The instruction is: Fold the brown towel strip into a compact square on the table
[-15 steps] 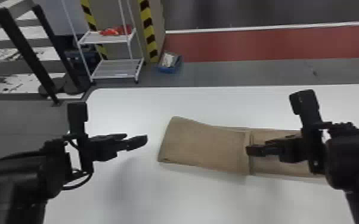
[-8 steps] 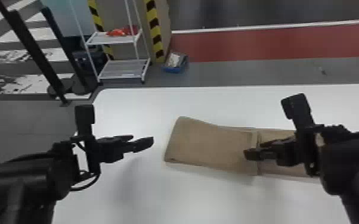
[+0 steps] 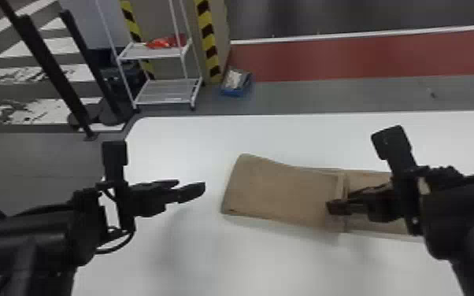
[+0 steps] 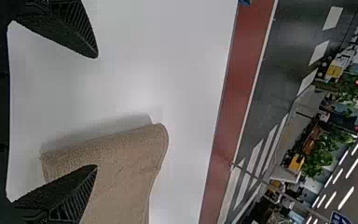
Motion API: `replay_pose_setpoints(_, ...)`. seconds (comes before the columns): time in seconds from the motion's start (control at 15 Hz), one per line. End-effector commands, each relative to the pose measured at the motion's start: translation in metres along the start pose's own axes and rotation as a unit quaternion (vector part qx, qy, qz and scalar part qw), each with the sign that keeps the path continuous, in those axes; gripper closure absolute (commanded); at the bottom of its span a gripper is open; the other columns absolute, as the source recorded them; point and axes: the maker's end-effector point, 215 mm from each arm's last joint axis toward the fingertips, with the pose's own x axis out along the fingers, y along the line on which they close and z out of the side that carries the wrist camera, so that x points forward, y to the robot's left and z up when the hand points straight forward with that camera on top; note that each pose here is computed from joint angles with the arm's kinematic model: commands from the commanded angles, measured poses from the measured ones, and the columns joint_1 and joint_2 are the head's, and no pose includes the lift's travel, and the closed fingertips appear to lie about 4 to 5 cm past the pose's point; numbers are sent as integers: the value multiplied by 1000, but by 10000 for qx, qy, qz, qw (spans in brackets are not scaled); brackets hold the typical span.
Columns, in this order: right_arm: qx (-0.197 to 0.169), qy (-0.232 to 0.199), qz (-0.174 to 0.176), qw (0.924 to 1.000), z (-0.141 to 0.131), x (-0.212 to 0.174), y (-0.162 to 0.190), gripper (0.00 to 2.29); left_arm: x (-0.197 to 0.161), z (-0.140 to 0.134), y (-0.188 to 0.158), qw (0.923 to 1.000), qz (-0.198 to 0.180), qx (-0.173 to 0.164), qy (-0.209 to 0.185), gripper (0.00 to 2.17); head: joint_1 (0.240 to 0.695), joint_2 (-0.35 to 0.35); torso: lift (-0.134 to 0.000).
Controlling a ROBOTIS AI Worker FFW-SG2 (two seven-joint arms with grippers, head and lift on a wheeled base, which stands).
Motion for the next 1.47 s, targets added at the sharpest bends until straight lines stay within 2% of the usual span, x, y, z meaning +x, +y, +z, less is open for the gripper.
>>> replay_pose_setpoints(0.0,-35,25,-13,10000,2,1,2,529,-1,0,2,10000,22,-8,0,39,695,190,-124)
replay_pose_setpoints(0.2,-67,139,-46,9999,-6,6,1,596,-3,-1,3,10000,-1,-40,-14,39,695,193,-124)
replay_pose_setpoints(0.27,-67,139,-69,9999,-6,6,0,704,-3,-2,3,10000,-6,-52,-17,39,695,194,-124)
replay_pose_setpoints(0.47,-77,76,-116,9999,-1,4,-2,711,-2,-3,5,10000,0,-58,-24,39,695,194,-124)
replay_pose_setpoints(0.6,-109,-1,-123,9999,5,1,-2,826,-3,-3,5,10000,-3,-53,-21,39,695,193,-124)
replay_pose_setpoints(0.8,-108,-11,-176,9998,8,-1,-4,795,-3,-3,5,10000,-19,-61,-21,39,695,193,-124)
replay_pose_setpoints(0.87,-137,-6,-211,9997,9,0,-4,691,-3,-5,5,10000,-23,-74,-12,39,695,192,-124)
replay_pose_setpoints(0.93,-131,8,-216,9997,8,0,-5,694,-3,-5,6,10000,-18,-78,-10,39,695,192,-124)
replay_pose_setpoints(1.0,-137,20,-227,9996,8,1,-5,701,-4,-6,6,10000,-17,-81,-3,39,695,191,-124)
replay_pose_setpoints(1.07,-139,41,-248,9996,7,1,-7,853,-4,-7,6,10000,-16,-85,4,39,695,191,-124)
replay_pose_setpoints(1.4,-140,94,-268,9995,5,3,-8,890,-6,-11,9,10000,-2,-94,30,39,695,190,-124)
